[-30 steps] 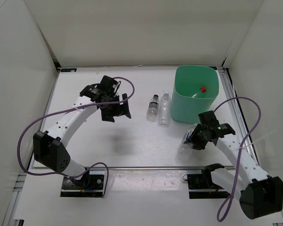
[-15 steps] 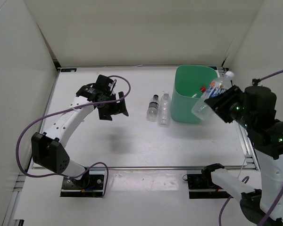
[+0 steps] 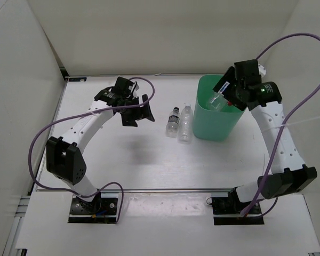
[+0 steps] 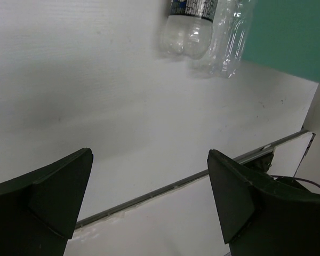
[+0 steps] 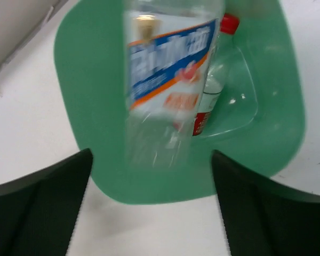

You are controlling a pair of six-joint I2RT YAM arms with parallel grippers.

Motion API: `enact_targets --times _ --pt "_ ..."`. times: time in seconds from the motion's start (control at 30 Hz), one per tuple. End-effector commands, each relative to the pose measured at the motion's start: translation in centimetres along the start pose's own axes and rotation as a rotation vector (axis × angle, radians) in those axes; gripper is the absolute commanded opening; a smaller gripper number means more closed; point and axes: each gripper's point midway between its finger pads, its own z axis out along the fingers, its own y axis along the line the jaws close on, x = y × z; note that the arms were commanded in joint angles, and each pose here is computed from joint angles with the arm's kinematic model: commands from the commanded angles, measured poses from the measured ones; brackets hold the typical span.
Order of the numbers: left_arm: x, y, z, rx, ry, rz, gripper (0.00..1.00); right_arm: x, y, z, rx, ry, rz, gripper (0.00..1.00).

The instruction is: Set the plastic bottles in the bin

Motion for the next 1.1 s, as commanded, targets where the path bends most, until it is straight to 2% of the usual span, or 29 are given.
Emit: enact_targets --times 0.0,0.2,0.33,0.43,0.57,0.67,0.8,0.87,0.93,1.07 --pt "-2.3 -2.0 -0.2 0.065 -0.054 0.012 1.00 -3.7 0.0 -3.1 -0.062 -0.152 0.026 1.00" --pt "-4.0 -4.3 2.5 0.124 -0.030 0.026 1.00 -5.3 -0.1 -8.5 -0.103 -0.184 0.032 1.00" --pt "-5.3 -6.0 5.6 0.161 0.005 0.060 1.00 -3.8 -0.6 -11.4 -0.190 -0.174 0.024 1.00" --pt "-5.8 -7.1 8.5 0.166 0.027 0.108 1.00 -1.8 -1.2 -12.0 -0.217 -0.117 -0.003 1.00" --pt "-5.5 -6.6 13.1 0.134 0.078 0.106 1.00 0.3 -2.5 -11.9 -0.194 -0.054 -0.025 1.00" --pt "-5.9 -6.7 14.6 0.140 0.086 0.105 1.00 0.7 -3.0 -12.5 -0.194 -0.053 -0.025 1.00" --pt "-4.2 -5.6 17.7 0.122 0.159 0.080 1.00 1.2 -3.4 -12.8 -0.195 -0.040 -0.045 1.00" --pt "-3.9 -5.4 18.5 0.127 0.175 0.076 0.97 1.0 -3.3 -13.1 -0.200 -0.048 -0.053 1.00" --pt "-3.5 -5.2 19.2 0.134 0.192 0.063 0.85 1.0 -3.3 -13.0 -0.200 -0.049 -0.062 1.00" --pt "-3.8 -5.6 18.7 0.138 0.180 0.058 0.69 1.1 -3.6 -13.0 -0.187 -0.049 -0.072 1.00"
